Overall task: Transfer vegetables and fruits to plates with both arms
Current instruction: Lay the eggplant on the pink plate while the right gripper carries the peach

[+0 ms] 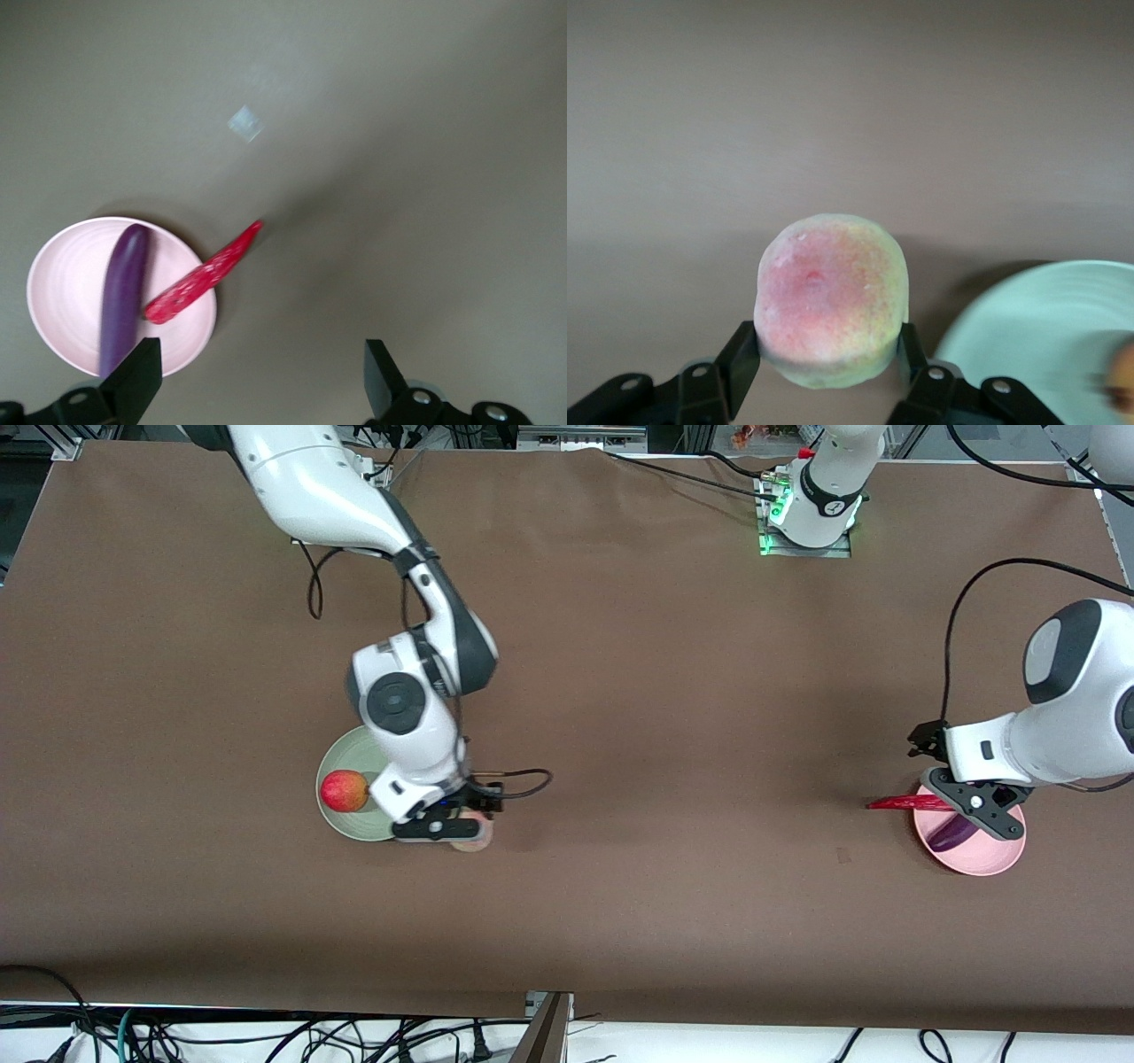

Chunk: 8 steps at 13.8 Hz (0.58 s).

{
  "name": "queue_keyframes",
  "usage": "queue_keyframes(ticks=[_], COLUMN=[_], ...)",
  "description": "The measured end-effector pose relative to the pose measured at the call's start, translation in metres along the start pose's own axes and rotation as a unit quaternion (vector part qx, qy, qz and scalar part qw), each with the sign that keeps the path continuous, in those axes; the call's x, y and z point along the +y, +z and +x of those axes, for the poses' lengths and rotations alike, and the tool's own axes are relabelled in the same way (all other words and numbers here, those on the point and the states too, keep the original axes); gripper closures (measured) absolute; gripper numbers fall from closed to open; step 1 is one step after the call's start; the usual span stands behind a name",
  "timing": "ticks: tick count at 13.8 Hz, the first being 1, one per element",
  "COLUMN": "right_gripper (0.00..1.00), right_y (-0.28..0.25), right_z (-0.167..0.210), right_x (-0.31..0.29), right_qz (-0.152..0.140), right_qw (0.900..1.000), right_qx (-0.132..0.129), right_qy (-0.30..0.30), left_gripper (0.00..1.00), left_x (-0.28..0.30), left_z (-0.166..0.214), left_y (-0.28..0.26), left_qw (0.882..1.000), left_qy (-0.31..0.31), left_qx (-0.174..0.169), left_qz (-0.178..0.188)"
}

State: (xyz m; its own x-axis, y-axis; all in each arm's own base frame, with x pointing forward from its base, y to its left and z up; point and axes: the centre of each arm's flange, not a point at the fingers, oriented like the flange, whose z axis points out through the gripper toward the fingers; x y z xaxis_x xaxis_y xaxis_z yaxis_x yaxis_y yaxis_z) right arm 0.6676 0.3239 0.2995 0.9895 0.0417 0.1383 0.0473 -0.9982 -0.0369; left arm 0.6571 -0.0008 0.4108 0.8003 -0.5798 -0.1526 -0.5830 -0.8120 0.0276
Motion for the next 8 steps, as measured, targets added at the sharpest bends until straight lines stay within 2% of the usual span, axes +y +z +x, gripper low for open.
queue_keyframes(ticks=[2, 5, 8], right_gripper=[0.33, 0.33, 0.33], right_y=[-0.004, -0.006, 0.013], right_z=[-0.016, -0.053, -0.073], right_x=[0.036, 0.061, 0.102], right_qz=[-0.006, -0.01, -0.02], right_qw=[1.0, 0.998, 0.997], right_qx=[-0.025, -0.058, -0.062], right_qy=[-0.007, -0.02, -0.043], left_gripper=[0.0, 0.0, 0.0], left_x=[0.031, 0.061, 0.072], left_z=[0.011, 0.017, 0.005], left_y=[-0.025, -0.055, -0.098], left_qw=[0.999, 0.997, 0.992], left_qy=[-0.045, -0.081, -0.113], left_qx=[0.006, 0.009, 0.021], left_qz=[0.001, 0.012, 0.043])
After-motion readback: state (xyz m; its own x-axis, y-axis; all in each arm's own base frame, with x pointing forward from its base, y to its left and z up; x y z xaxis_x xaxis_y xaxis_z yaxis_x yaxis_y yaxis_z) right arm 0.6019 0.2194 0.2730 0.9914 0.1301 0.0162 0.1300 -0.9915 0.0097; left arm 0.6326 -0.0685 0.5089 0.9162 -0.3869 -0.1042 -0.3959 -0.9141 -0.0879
